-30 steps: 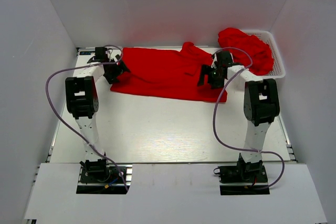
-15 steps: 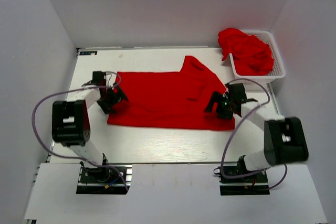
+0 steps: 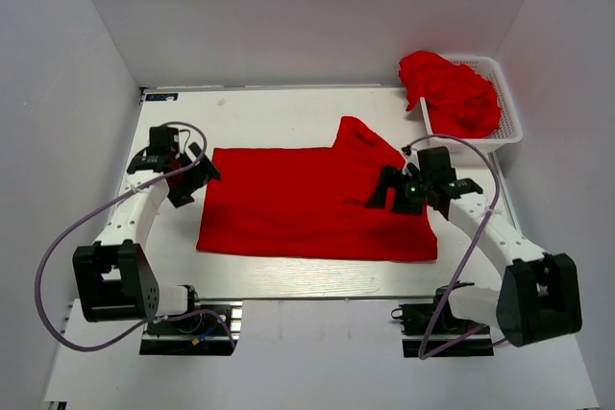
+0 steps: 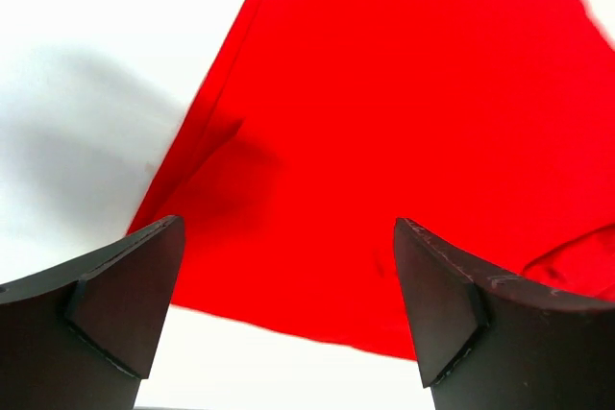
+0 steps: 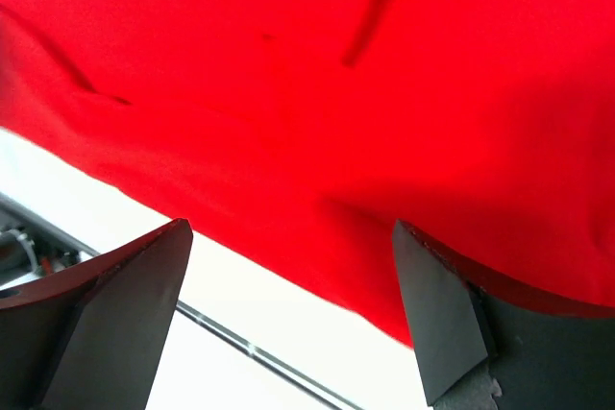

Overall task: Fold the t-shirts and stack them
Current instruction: Fold the flattened tshirt in 1/3 of the way

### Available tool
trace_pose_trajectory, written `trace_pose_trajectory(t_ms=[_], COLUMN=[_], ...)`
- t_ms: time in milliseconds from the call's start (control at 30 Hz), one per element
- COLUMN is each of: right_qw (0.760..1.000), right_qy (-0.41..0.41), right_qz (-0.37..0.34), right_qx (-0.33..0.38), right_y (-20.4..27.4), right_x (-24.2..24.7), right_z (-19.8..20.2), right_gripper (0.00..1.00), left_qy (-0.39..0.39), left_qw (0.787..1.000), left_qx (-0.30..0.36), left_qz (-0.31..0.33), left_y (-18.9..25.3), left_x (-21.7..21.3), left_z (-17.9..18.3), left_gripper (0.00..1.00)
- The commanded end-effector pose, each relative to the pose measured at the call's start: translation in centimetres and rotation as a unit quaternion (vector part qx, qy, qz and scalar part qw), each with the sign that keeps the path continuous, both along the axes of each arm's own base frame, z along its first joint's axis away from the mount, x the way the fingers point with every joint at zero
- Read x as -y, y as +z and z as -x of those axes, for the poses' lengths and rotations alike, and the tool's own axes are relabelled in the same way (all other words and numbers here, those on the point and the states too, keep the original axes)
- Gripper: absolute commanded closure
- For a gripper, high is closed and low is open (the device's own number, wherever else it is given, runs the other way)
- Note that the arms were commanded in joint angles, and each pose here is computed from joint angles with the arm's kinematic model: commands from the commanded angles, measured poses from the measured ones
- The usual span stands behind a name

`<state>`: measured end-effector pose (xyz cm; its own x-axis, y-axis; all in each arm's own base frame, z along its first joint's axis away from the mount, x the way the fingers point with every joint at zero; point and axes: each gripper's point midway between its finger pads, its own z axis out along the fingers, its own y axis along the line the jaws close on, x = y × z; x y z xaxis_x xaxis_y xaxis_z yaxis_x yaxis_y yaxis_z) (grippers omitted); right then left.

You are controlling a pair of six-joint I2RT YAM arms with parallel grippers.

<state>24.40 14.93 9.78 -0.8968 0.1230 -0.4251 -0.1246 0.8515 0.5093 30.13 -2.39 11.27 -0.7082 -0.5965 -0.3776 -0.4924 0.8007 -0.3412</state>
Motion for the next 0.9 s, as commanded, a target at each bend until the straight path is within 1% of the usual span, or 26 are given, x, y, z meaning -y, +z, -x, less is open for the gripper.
trace_pose_trajectory(t_ms=[0,33,100,300,500,667,867], right_qw=[0.998,0.997,0.996,0.995,0.995,0.997,0.998], right_qy=[0.05,0.058,0.066,0.077,0.08,0.071,0.058], right_qz=[-0.037,-0.043,-0.045,-0.053,-0.055,-0.038,-0.026], right_qx=[0.03,0.026,0.029,0.031,0.0,-0.017,-0.025], right_y=[0.9,0.7,0.6,-0.1,-2.1,-3.4,-4.0], right_x=[-2.6,-3.1,-4.1,-6.0,-7.1,-6.6,-5.8], right_z=[-1.9,-2.0,-3.5,-5.8,-6.0,-5.7,-4.8], right_gripper=[0.1,0.1,0.1,0.1,0.1,0.1,0.1], left_qy=[-0.019,-0.019,-0.03,-0.037,-0.033,-0.036,-0.042], left_qw=[0.999,0.999,0.999,0.999,0.999,0.998,0.998], left_qx=[0.038,0.027,0.037,0.038,0.028,0.026,0.017], left_qz=[-0.012,-0.012,-0.01,-0.008,-0.031,-0.043,-0.034], left_y=[2.0,1.4,2.2,2.2,2.2,2.6,1.9], left_x=[-0.5,-0.5,-0.4,-0.3,-1.1,-1.5,-1.1], left_z=[-2.8,-3.3,-4.5,-5.6,-5.7,-5.7,-5.2], left_gripper=[0.0,0.0,0.0,0.0,0.0,0.0,0.0])
